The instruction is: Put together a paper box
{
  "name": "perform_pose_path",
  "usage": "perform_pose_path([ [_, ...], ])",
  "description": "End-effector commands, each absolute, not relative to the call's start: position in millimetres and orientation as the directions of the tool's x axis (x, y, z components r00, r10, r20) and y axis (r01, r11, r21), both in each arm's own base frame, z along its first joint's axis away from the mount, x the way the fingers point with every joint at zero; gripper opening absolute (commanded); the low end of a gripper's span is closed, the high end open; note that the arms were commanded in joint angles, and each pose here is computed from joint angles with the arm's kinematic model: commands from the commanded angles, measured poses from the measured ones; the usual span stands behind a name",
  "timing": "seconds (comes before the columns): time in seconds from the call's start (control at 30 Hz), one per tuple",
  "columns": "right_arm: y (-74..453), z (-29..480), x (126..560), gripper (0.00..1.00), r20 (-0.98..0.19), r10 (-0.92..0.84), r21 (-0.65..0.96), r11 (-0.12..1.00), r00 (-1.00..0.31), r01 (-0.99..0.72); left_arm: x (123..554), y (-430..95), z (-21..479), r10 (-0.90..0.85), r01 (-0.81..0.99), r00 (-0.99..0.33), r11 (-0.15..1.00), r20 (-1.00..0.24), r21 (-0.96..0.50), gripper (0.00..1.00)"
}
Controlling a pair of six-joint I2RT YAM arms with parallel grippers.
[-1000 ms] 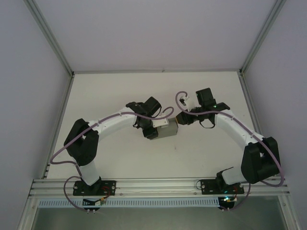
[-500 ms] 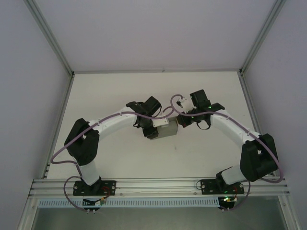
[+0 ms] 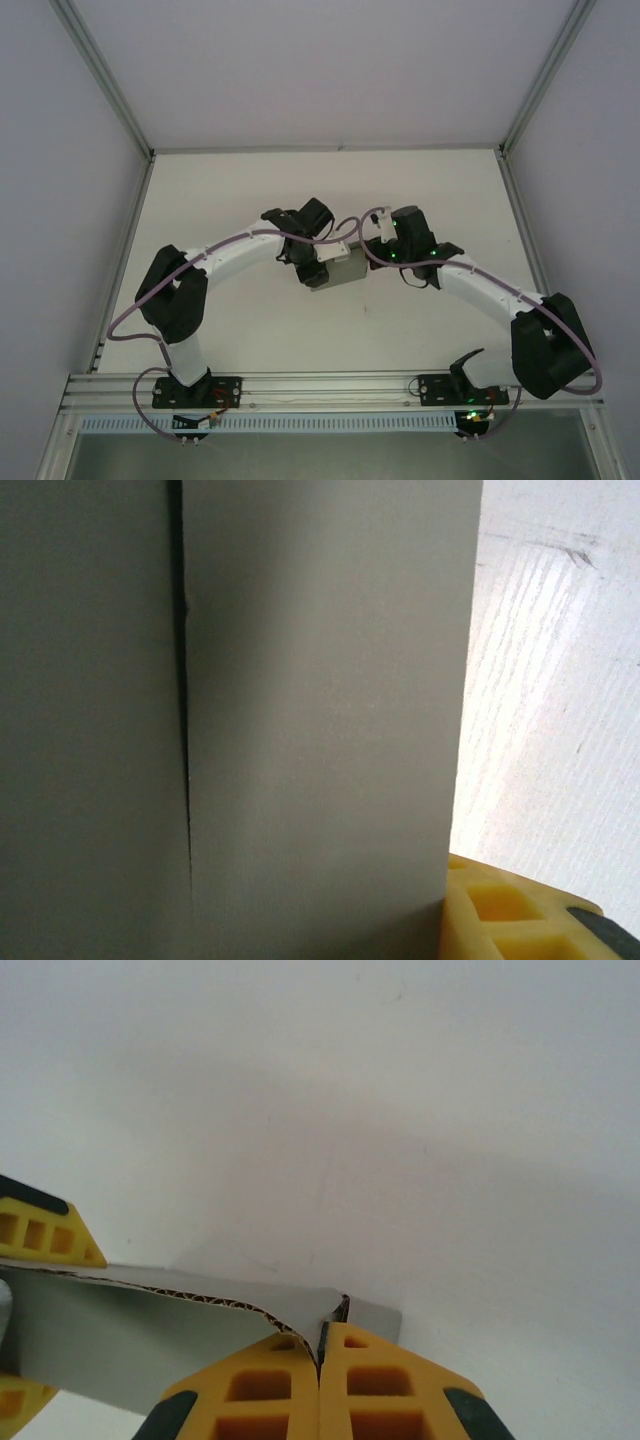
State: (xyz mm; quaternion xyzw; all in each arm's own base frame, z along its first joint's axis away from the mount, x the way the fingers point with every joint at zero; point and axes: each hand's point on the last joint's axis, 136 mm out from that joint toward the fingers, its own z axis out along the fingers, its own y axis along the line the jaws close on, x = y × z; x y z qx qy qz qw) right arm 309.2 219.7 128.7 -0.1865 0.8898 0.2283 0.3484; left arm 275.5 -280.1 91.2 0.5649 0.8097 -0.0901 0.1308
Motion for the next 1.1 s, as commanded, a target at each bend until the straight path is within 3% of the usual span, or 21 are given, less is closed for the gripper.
perform_pose_path([
  [0.0,224,88,282,0.0,-0.646,-0.209,0.298,0.817,-0.734,-0.494,282,-282,78,0.905,0.946,-0.306,0.325,-0.297,0.016,0.31],
  [0.17,212,85,279,0.0,-0.666,-0.194,0.254,0.849,-0.721,-0.463,285,-281,80,0.9,0.942,-0.313,0.334,-0.303,0.018,0.31],
  [0.33,209,120,294,0.0,-0.599,-0.1,0.28,0.903,-0.794,-0.325,285,-282,82,0.901,0.943,-0.313,0.332,-0.301,0.011,0.31],
  [0.47,222,138,302,0.0,-0.651,-0.104,0.304,0.872,-0.752,-0.384,283,-281,82,0.901,0.945,-0.308,0.326,-0.304,0.009,0.31],
  [0.67,222,123,313,0.0,-0.711,-0.155,0.229,0.872,-0.687,-0.433,280,-282,83,0.901,0.947,-0.305,0.321,-0.31,0.0,0.31],
  [1.07,217,86,286,0.0,-0.779,-0.233,0.157,0.826,-0.582,-0.541,290,-286,84,0.888,0.94,-0.311,0.34,-0.339,0.03,0.37],
])
